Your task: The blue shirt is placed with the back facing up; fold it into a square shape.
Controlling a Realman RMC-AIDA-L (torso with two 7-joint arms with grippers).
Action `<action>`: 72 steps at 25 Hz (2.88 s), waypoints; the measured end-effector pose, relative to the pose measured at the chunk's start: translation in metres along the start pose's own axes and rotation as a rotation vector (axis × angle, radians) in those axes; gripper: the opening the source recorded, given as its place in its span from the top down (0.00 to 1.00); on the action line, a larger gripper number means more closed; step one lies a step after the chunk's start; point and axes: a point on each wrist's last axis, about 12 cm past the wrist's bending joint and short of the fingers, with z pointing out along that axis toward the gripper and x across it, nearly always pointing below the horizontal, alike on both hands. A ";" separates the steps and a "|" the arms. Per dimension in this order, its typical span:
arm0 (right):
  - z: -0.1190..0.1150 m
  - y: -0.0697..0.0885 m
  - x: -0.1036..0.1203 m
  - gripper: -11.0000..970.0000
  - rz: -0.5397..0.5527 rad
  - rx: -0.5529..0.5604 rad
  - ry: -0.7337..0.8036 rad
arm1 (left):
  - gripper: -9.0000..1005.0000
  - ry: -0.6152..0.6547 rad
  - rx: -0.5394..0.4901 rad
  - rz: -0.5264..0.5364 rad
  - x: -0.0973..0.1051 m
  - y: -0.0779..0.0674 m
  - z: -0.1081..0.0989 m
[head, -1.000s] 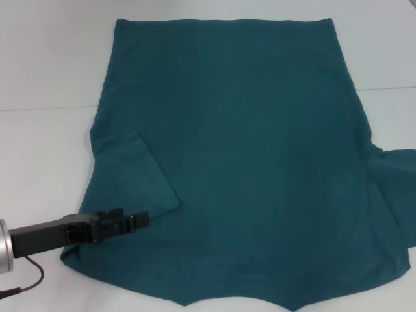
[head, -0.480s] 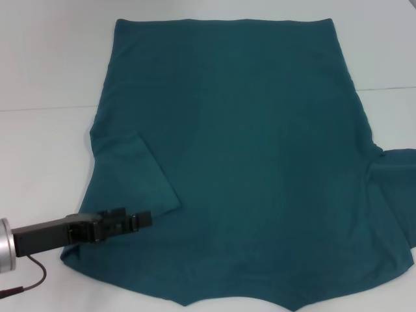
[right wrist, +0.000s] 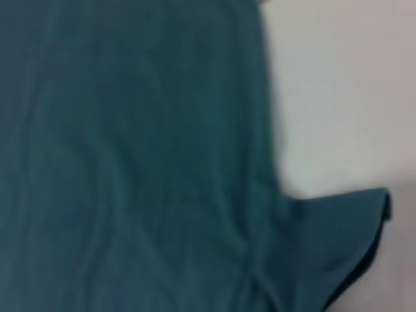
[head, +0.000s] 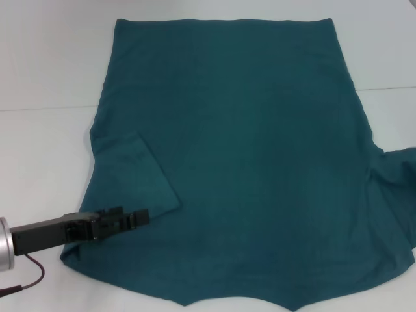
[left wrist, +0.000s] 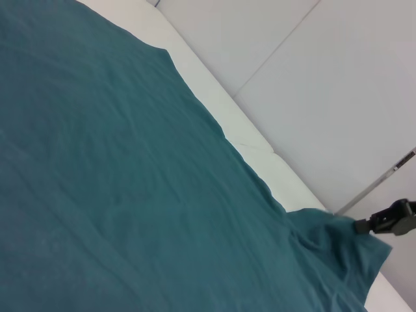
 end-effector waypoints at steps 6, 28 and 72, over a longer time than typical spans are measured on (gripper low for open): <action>-0.009 0.031 -0.015 0.98 -0.098 -0.024 0.021 | 0.04 -0.002 -0.004 -0.003 0.001 0.001 -0.001; 0.038 0.124 -0.020 0.97 -0.329 -0.033 0.116 | 0.04 -0.019 -0.049 -0.021 0.000 0.005 0.000; 0.004 0.057 0.011 0.18 -0.156 -0.482 0.009 | 0.04 -0.055 -0.209 -0.554 0.016 0.033 -0.062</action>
